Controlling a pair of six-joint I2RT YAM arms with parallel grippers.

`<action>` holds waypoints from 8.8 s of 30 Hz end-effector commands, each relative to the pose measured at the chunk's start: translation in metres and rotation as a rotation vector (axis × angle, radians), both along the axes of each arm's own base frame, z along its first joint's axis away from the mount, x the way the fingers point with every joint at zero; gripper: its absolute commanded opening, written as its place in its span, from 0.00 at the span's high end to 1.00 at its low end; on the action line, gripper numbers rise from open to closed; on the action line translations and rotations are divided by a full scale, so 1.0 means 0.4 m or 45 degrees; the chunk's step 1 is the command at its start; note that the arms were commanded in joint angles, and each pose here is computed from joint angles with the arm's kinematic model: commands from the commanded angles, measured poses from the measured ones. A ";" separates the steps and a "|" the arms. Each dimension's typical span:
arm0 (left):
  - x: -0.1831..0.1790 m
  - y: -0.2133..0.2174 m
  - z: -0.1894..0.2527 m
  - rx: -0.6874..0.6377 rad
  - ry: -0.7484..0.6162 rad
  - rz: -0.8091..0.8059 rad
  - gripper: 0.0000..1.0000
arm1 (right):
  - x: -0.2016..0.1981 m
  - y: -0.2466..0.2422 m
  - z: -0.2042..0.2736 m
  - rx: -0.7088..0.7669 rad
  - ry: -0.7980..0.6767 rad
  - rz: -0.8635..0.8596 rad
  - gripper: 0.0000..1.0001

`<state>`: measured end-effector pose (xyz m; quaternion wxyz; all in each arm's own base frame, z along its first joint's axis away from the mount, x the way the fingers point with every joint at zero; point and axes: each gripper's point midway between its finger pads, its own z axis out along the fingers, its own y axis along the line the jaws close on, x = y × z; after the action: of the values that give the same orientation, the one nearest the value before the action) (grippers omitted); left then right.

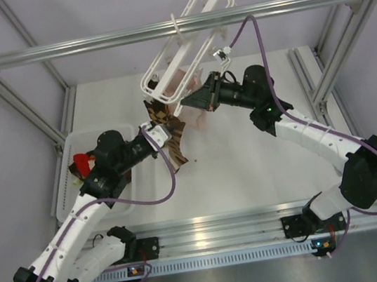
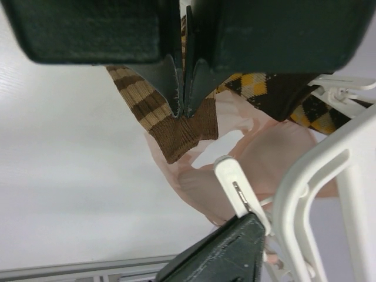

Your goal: Clip the socks to the hanger

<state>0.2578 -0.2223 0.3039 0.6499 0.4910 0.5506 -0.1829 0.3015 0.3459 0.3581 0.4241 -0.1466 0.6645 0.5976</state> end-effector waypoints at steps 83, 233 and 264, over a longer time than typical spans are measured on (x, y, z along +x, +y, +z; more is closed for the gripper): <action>0.071 -0.009 0.165 -0.286 -0.071 0.137 1.00 | -0.003 -0.007 0.027 -0.019 -0.121 0.029 0.50; 0.144 0.024 0.163 -0.038 0.085 0.350 0.60 | -0.034 0.115 0.110 -0.038 -0.086 -0.023 1.00; 0.153 0.007 0.182 -0.136 0.058 0.339 0.87 | -0.069 0.108 0.121 -0.053 -0.171 0.048 1.00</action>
<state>0.3197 -0.2107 0.3477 0.6411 0.3846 0.6548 -0.1113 0.3025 0.3873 0.3691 0.4476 -0.1678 0.6858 0.5488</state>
